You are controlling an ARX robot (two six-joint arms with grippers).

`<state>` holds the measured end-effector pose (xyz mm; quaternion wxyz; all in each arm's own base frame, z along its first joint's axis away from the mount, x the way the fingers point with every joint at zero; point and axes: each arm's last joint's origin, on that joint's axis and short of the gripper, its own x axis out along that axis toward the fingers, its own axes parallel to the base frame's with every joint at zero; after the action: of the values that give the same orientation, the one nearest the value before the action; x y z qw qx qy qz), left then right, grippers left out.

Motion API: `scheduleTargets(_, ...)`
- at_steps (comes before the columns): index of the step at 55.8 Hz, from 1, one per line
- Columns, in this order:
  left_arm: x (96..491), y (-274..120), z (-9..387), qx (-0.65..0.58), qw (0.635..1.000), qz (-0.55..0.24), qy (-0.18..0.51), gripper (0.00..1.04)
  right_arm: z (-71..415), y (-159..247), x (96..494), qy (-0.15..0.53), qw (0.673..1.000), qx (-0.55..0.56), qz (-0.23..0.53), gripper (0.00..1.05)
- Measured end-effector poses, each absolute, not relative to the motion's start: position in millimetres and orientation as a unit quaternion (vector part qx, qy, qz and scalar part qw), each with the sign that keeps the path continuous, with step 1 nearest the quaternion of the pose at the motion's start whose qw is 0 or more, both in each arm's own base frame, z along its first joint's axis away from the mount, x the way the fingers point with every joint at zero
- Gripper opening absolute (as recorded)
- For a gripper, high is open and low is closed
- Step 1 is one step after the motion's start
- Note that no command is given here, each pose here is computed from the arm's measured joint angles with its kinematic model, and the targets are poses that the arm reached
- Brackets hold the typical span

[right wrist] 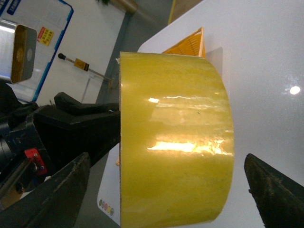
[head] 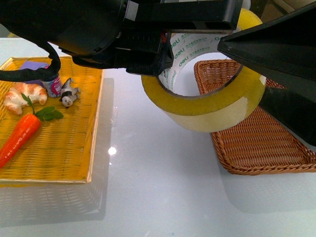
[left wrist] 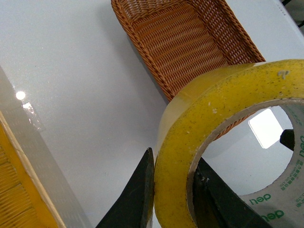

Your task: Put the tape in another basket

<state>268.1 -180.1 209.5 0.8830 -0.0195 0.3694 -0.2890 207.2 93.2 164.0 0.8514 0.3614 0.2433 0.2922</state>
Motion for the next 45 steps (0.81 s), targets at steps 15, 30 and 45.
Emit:
scheduleTargets(15, 268.3, -179.8, 209.6, -0.026, 0.882, -0.29, 0.372, 0.15, 164.2, 93.9, 208.5, 0.245, 0.85, 0.372, 0.282, 0.48)
scheduleTargets(30, 268.2, -180.0, 209.7, -0.031, 0.88, -0.293, 0.373, 0.27, 163.9, 93.9, 208.4, 0.247, 0.849, 0.373, 0.281, 0.48)
scheduleTargets(45, 267.5, -179.9, 215.6, -0.043, 0.879, -0.301, 0.369, 0.76, 162.3, 90.7, 209.5, 0.25, 0.852, 0.374, 0.267, 0.48)
